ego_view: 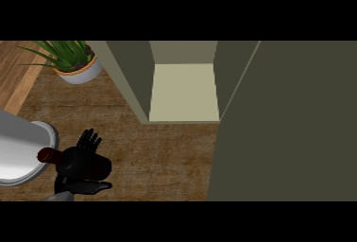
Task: Pick up the wine, place it into the cabinet and close the cabinet
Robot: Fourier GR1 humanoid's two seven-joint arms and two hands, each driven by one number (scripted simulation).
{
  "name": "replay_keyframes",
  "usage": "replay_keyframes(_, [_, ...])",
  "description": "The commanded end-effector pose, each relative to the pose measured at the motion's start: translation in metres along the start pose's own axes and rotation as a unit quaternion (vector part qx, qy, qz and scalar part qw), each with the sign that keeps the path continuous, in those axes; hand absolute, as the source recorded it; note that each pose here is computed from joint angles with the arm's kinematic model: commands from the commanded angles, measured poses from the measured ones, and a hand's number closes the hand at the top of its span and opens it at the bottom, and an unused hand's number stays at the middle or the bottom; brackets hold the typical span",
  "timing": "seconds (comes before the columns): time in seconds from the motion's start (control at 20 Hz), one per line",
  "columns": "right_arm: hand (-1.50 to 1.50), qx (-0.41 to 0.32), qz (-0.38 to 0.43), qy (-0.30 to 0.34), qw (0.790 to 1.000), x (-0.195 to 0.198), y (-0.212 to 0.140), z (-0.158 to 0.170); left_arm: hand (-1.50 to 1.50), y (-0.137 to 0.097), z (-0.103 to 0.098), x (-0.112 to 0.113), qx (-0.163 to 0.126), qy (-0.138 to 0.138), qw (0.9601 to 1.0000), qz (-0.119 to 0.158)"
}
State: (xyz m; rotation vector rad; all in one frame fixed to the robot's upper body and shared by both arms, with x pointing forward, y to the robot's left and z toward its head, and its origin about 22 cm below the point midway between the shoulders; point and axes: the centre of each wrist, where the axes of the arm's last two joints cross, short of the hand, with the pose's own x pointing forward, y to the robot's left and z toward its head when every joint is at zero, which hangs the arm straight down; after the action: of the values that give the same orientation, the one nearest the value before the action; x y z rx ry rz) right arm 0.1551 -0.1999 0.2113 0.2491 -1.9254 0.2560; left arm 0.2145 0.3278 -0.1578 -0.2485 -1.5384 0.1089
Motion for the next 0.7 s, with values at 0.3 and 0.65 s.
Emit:
replay_keyframes(0.3, [-1.50, 0.012, -0.004, -0.021, 1.000, 0.011, -0.009, 0.008, 1.50, -0.010, -0.013, -0.005, -0.006, -0.056, 0.9969, 0.055])
replay_keyframes(0.65, [-1.50, 0.001, 0.001, -0.010, 1.000, -0.001, -0.005, 0.019, 1.50, -0.033, -0.033, 0.008, -0.052, -0.030, 0.9947, 0.083])
